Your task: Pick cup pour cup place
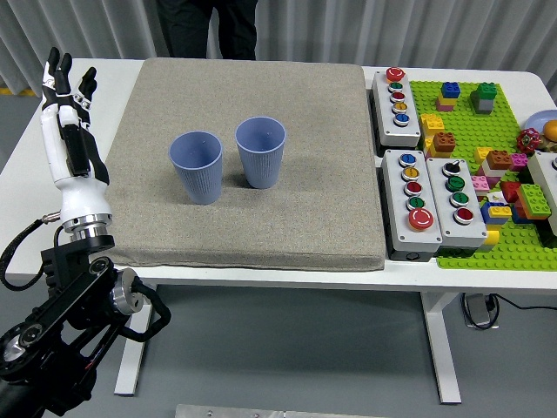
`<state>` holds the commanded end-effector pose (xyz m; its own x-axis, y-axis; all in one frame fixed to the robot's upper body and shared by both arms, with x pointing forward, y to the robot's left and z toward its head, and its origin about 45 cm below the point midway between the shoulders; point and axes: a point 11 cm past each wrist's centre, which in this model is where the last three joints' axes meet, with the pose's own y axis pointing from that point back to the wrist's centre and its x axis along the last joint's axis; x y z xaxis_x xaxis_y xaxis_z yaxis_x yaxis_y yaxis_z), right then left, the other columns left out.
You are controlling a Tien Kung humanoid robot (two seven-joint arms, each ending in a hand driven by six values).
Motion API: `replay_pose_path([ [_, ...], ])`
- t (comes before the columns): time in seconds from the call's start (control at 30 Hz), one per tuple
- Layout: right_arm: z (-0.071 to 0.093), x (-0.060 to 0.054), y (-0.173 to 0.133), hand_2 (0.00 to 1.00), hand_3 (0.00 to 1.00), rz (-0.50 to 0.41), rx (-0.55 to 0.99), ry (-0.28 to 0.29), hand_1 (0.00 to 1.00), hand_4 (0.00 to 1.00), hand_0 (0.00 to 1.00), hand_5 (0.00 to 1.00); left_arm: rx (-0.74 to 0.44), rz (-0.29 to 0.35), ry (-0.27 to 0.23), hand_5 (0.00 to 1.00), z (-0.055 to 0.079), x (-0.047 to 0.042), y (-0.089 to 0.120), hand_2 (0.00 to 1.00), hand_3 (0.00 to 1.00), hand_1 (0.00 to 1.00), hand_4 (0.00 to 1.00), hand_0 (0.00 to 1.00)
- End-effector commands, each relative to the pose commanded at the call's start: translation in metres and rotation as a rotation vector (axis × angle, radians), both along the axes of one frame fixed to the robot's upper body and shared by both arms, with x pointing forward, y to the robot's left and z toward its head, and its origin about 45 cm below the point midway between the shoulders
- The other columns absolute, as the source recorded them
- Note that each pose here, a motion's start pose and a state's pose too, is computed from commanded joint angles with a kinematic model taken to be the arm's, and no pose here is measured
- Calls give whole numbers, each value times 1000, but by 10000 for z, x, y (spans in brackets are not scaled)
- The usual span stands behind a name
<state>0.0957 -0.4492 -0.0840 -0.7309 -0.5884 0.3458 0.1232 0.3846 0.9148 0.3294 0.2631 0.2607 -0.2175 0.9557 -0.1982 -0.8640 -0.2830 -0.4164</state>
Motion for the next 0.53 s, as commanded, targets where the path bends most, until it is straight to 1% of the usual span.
replay_pose_path([
  [0.2,3,-25,-19,558,555,5,-2,9,612,2,671,207,1,-2,-6,998,12,-15,-13,986,975,851,709,849],
  [0.53,15,-35,-52,558,555,18,-7,19,612,2,671,207,-2,18,-13,998,35,-49,65,984,974,850,707,851],
])
